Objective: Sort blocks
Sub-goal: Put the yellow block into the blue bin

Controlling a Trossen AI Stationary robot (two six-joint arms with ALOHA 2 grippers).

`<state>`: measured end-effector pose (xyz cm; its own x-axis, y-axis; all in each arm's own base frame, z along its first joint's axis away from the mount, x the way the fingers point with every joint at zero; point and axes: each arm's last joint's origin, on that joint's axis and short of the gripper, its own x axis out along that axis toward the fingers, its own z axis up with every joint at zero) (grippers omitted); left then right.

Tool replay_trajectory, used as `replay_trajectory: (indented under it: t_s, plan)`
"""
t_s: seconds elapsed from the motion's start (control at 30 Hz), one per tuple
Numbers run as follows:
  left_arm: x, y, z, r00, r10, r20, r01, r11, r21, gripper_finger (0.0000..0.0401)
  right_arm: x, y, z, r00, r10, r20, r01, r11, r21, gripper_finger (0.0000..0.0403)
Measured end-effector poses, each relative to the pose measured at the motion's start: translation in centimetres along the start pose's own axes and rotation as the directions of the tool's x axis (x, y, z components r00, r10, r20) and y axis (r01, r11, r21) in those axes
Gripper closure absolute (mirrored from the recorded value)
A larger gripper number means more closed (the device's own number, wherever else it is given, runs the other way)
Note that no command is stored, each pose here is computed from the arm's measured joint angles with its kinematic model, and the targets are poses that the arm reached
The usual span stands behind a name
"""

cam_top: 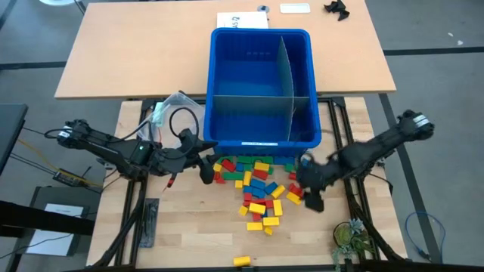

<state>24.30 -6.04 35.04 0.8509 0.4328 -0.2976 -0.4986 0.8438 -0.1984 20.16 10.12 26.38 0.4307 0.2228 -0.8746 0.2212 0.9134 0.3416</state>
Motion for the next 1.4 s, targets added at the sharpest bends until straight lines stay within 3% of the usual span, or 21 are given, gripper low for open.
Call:
replay_trajectory:
  t_s: [0.27, 0.57, 1.13, 1.4]
  plan:
    - [0.0, 0.0, 0.0, 1.000, 0.000, 0.000, 0.000, 1.000, 0.000, 0.0187, 6.0, 0.5, -1.1, 0.977, -0.129, -0.170, 0.155, 0.977, 0.147, 0.0165]
    - [0.0, 0.0, 0.0, 1.000, 0.000, 0.000, 0.000, 1.000, 0.000, 0.0187, 9.9, 0.1, -1.4, 0.938, -0.227, -0.264, 0.306, 0.898, 0.317, 0.0142]
    - [0.0, 0.0, 0.0, 1.000, -0.001, 0.003, 0.001, 1.000, -0.003, 0.0187, 13.0, -0.7, -1.6, 0.909, -0.337, -0.244, 0.398, 0.876, 0.272, 0.0200]
    - [0.0, 0.0, 0.0, 1.000, -0.003, 0.004, 0.003, 1.000, -0.004, 0.0187, 13.0, -0.8, -1.6, 0.907, -0.355, -0.226, 0.399, 0.895, 0.199, 0.0270]
